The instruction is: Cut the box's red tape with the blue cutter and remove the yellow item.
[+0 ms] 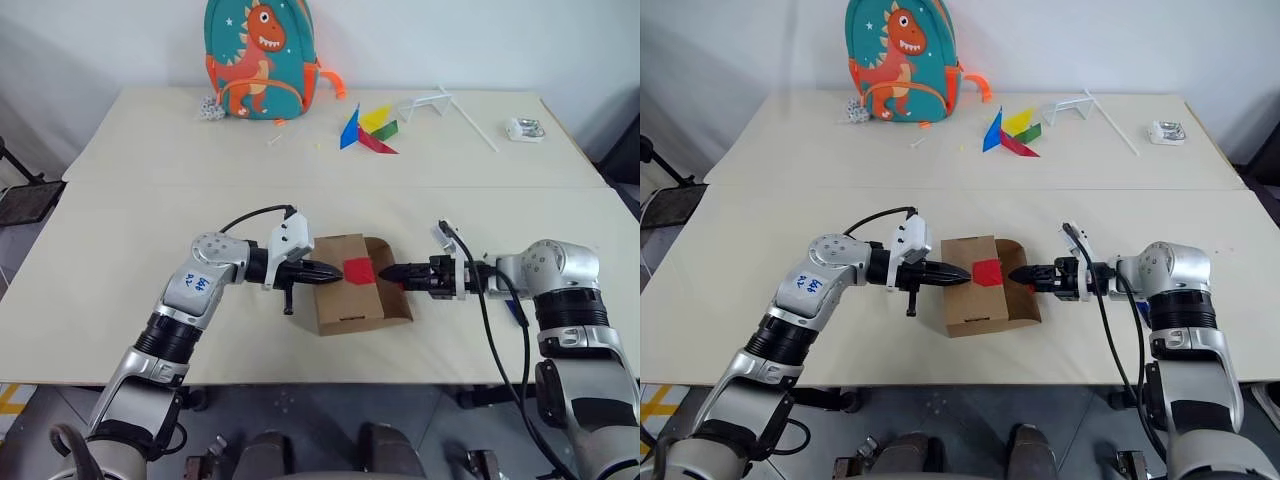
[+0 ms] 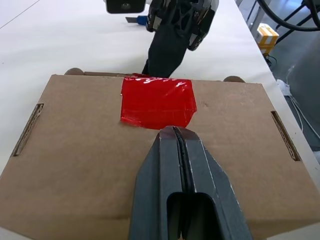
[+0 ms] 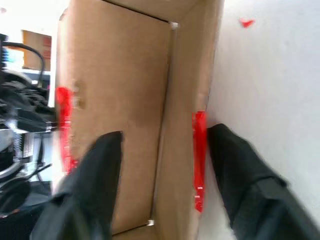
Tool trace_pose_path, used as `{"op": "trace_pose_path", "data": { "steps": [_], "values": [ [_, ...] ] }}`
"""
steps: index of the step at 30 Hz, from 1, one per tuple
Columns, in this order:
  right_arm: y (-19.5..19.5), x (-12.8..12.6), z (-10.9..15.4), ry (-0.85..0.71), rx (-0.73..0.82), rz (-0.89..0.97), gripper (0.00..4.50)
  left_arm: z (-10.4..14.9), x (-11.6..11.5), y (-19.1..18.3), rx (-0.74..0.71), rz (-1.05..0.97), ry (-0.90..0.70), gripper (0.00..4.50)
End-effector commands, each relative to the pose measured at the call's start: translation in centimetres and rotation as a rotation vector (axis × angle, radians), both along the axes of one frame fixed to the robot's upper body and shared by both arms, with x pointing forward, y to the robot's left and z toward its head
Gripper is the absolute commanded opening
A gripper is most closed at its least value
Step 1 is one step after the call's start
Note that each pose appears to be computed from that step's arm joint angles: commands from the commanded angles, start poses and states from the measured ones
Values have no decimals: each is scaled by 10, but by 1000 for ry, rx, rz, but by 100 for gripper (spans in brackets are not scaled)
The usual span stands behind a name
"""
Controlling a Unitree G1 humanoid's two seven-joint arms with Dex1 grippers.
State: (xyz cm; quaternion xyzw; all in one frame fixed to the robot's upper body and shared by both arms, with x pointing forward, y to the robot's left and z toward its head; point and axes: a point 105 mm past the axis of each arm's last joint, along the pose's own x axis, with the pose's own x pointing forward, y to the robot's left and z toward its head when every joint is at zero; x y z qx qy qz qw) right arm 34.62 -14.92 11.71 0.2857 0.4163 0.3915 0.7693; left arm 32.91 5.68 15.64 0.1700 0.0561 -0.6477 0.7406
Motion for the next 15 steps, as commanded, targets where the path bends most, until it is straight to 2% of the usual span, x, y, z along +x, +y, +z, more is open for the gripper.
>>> {"op": "trace_pose_path", "data": {
  "steps": [1,4,5,11,15],
  "values": [
    [4,-11,-26,93,-67,13,145,-3,0,0,17,6,0,0],
    [6,-12,-23,90,-50,14,28,-4,0,0,16,10,2,0],
    [6,-13,-22,88,-48,15,5,-4,0,-1,15,11,3,0],
    [10,-14,-7,64,-9,16,5,-5,0,-3,6,13,6,0],
    [3,-12,14,30,-5,-9,5,-6,2,-5,-6,35,-2,0]
  ]
}}
